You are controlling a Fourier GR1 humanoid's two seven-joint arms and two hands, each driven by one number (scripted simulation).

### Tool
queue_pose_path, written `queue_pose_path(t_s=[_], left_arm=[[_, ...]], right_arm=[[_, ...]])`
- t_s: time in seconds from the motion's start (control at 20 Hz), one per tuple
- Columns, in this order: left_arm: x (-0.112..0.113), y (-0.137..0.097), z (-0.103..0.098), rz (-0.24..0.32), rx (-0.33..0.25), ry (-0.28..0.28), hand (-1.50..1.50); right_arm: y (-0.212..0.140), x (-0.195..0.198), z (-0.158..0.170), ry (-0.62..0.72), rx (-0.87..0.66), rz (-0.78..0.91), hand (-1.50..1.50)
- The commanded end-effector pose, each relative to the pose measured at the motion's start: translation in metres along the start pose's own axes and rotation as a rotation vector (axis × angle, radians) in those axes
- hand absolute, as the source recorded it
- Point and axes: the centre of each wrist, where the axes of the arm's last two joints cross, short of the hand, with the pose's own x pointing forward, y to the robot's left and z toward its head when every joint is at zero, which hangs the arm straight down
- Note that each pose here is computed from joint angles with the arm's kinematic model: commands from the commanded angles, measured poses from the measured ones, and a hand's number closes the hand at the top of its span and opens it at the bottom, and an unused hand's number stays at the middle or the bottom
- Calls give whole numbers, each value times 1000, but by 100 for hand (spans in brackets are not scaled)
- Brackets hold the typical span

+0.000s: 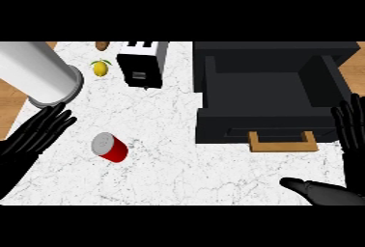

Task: Pick up the can, place it into the drawer and close the drawer

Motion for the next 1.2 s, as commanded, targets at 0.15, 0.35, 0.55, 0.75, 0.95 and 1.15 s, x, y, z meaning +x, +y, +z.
queue_pose_path(t_s=[0.15, 0.35, 0.55, 0.75, 0.95, 1.15], left_arm=[[24, 40, 23, 7, -55, 56, -150], [32, 48, 40, 34, -68, 61, -150], [21, 62, 52, 51, -50, 79, -150], [51, 69, 54, 124, -25, 91, -150], [37, 71, 35, 227, 3, 135, -150], [30, 79, 21, 289, -22, 149, -150]], right_arm=[[-37, 2, 27, 48, -42, 16, -150], [-52, 6, 43, 31, -54, 11, -150], [-70, -8, 60, 59, -49, 16, -150], [-67, 3, 47, 39, -47, 4, -150], [-111, -2, 61, 45, -33, 5, -150], [-72, 12, 64, 44, -32, -1, -150]])
